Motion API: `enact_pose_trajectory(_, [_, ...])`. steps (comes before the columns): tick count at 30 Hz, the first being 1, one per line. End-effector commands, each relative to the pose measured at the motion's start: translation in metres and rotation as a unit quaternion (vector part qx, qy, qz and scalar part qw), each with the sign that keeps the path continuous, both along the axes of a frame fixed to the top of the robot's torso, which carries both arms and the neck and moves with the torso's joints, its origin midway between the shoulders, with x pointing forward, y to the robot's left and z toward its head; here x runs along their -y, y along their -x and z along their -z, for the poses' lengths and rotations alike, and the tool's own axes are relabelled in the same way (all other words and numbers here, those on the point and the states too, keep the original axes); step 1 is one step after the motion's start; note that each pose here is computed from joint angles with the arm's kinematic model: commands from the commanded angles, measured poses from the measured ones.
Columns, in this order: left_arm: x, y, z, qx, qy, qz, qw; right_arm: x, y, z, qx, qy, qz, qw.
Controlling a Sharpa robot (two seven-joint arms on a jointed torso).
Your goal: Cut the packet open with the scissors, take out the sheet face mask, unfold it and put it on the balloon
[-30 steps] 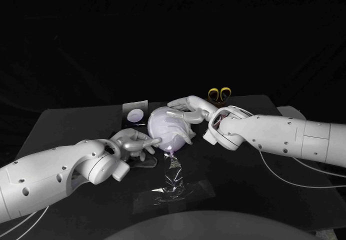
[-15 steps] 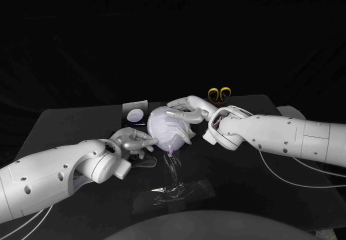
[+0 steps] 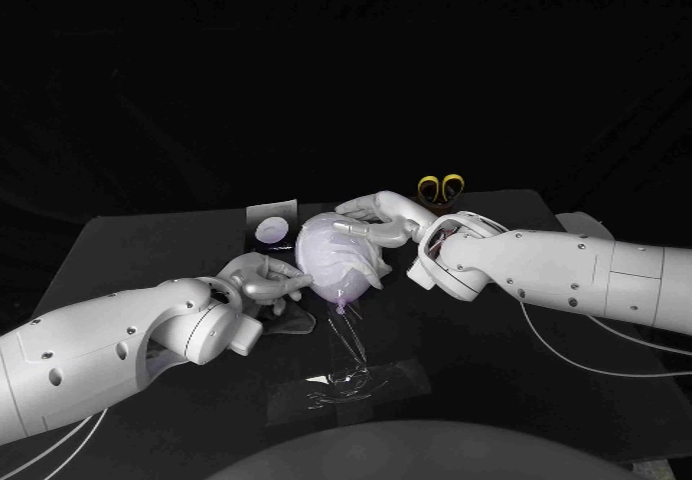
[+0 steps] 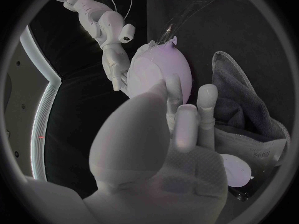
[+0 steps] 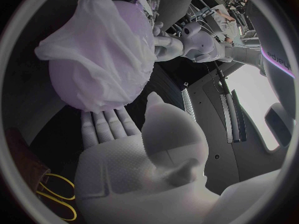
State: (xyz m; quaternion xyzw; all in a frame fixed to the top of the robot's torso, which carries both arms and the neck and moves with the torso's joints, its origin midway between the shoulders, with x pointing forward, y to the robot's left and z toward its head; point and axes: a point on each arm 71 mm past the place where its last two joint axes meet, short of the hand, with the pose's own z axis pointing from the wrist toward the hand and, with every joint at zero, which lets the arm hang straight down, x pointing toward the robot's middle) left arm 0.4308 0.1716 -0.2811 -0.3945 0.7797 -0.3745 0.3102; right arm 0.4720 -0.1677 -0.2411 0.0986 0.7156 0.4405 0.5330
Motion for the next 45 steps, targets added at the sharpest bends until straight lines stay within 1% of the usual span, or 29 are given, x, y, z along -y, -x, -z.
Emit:
enact_pose_trajectory(1, [0.0, -0.0003, -0.0021, 0.002, 0.008, -0.011, 1.0, -0.004, 0.004, 0.004, -0.011, 0.007, -0.02, 1.0])
enact_pose_trajectory(6, [-0.002, 0.001, -0.002, -0.002, 0.01, -0.014, 1.0, -0.004, 0.004, 0.004, -0.011, 0.008, -0.02, 1.0])
enact_pose_trajectory(10, [-0.006, 0.0024, -0.0016, -0.008, 0.009, -0.015, 1.0, -0.004, 0.004, 0.004, -0.011, 0.009, -0.02, 1.0])
enact_pose_trajectory(19, [-0.015, 0.006, 0.0005, -0.023, 0.005, -0.008, 1.0, -0.003, 0.004, 0.005, -0.009, 0.013, -0.021, 1.0])
enact_pose_trajectory(22, [-0.016, 0.0076, 0.0015, -0.031, 0.005, 0.001, 0.999, -0.002, 0.004, 0.005, -0.008, 0.014, -0.021, 1.0])
enact_pose_trajectory(28, [-0.015, 0.0118, 0.0034, -0.049, 0.0, 0.031, 0.998, -0.002, 0.004, 0.005, -0.006, 0.019, -0.021, 1.0])
enact_pose_trajectory(32, [-0.017, 0.0123, 0.0044, -0.053, -0.004, 0.038, 0.998, -0.002, 0.004, 0.005, -0.006, 0.021, -0.022, 1.0])
enact_pose_trajectory(38, [-0.023, 0.0094, 0.0044, -0.041, -0.011, 0.029, 0.999, -0.001, 0.004, 0.005, -0.005, 0.024, -0.022, 0.999])
enact_pose_trajectory(45, [-0.031, 0.0024, 0.0028, -0.006, -0.023, 0.006, 1.0, -0.001, 0.004, 0.006, -0.003, 0.028, -0.022, 0.999])
